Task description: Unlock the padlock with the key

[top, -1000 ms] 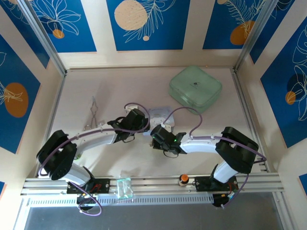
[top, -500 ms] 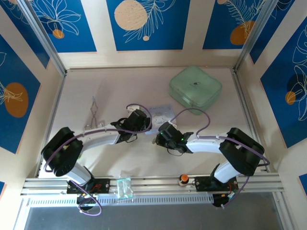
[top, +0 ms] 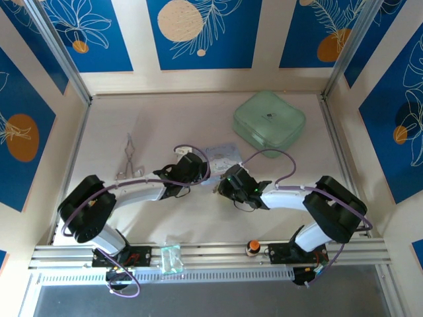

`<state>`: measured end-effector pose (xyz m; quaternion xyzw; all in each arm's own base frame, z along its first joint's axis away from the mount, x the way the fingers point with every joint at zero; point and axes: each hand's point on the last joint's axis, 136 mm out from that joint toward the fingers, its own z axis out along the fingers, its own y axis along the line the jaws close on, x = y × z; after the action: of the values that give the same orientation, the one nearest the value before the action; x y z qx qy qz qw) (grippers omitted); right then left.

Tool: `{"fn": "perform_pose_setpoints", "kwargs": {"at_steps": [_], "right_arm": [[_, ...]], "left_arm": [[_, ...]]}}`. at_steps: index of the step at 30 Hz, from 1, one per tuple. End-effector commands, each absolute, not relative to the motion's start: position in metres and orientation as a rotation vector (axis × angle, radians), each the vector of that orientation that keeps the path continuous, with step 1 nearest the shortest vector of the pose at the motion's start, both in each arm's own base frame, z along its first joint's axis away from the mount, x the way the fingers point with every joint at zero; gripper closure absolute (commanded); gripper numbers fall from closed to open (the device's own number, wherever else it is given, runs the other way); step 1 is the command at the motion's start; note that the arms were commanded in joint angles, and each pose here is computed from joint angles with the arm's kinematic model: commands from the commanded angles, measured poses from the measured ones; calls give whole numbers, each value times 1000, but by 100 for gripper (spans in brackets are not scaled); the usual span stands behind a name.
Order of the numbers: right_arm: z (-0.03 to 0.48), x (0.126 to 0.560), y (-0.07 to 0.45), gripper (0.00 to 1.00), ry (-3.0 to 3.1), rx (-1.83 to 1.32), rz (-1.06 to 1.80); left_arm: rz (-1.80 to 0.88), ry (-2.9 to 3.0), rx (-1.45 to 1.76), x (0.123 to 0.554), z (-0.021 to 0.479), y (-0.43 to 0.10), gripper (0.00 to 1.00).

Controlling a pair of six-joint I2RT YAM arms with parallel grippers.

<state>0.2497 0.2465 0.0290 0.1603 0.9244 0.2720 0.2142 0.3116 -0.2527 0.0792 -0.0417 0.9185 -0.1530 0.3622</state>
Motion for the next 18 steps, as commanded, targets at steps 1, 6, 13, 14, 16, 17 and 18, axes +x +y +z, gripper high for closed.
{"fn": "perform_pose_setpoints", "kwargs": {"at_steps": [1, 6, 13, 14, 16, 17, 18], "right_arm": [[12, 239, 221, 81, 2619, 499, 652], [19, 242, 208, 81, 2600, 509, 637], [16, 244, 191, 81, 2595, 565, 642], [16, 244, 190, 81, 2589, 571, 650], [16, 246, 189, 81, 2577, 581, 679], [17, 248, 190, 81, 2571, 582, 693], [18, 249, 193, 81, 2572, 574, 708]], "left_arm": [[-147, 2540, -50, 282, 22, -216, 16], [-141, 2542, -50, 280, 20, -214, 16], [-146, 2543, -55, 280, 20, -214, 16], [-147, 2541, -55, 280, 20, -215, 16], [-145, 2543, -52, 280, 20, -214, 16], [-148, 2542, -52, 281, 20, -215, 16], [-148, 2544, -53, 280, 19, -215, 16]]}}
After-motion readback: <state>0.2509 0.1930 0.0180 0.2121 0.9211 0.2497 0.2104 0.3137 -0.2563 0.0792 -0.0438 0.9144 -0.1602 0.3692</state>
